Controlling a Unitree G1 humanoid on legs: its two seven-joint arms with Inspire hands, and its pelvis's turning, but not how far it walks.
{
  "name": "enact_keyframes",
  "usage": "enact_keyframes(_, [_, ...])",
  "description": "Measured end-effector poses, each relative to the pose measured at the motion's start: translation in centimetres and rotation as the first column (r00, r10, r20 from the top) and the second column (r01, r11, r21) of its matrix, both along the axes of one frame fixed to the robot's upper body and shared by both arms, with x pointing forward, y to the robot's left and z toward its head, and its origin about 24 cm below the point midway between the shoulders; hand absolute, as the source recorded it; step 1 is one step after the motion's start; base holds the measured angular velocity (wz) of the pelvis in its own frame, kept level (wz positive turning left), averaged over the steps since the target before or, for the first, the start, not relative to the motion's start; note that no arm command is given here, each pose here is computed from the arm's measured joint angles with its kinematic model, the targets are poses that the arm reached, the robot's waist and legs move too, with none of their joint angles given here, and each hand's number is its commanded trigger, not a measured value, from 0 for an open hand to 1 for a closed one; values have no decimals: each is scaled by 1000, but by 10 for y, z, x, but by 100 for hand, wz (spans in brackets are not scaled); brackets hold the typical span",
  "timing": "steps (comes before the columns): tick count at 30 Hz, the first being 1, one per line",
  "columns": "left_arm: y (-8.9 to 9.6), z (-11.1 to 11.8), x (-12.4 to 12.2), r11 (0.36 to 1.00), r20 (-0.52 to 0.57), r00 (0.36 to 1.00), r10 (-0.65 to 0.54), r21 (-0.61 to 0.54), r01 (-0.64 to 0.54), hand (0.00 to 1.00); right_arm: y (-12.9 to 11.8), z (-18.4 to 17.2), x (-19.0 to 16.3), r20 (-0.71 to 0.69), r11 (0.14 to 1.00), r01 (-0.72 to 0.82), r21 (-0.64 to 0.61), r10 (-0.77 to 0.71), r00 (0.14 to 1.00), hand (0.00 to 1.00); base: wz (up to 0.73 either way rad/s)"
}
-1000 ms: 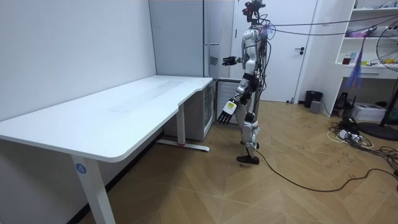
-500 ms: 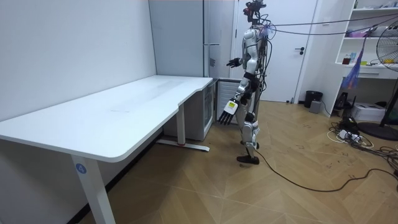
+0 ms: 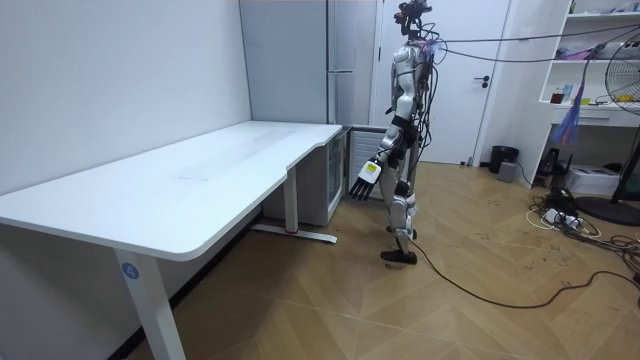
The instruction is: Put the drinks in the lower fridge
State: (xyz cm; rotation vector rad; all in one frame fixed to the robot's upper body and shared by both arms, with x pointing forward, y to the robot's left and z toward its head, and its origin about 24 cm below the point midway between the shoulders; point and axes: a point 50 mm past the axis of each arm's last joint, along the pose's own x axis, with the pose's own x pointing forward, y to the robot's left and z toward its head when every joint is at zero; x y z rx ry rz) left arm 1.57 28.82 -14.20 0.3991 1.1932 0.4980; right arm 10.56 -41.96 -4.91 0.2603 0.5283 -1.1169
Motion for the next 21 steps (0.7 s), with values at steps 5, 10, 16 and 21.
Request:
enact_keyframes(5, [0, 0, 1, 1000, -1, 1000, -7, -18, 7, 0, -1, -8, -14, -30, 998, 45, 49, -44, 999, 0, 2])
enact_keyframes(10, [2, 0, 3, 1000, 0, 1000, -14, -22, 14, 0, 2, -19, -31, -86, 991, 100, 91, -93, 992, 0, 3])
enact_keyframes(16, [4, 1, 5, 1000, 1, 1000, -16, -17, 16, 0, 14, -34, -53, -165, 978, 153, 140, -130, 978, 0, 0])
enact_keyframes(21, [3, 1, 11, 999, 11, 1000, -23, -23, 23, 0, 21, -41, -59, -180, 977, 150, 153, -122, 976, 0, 1])
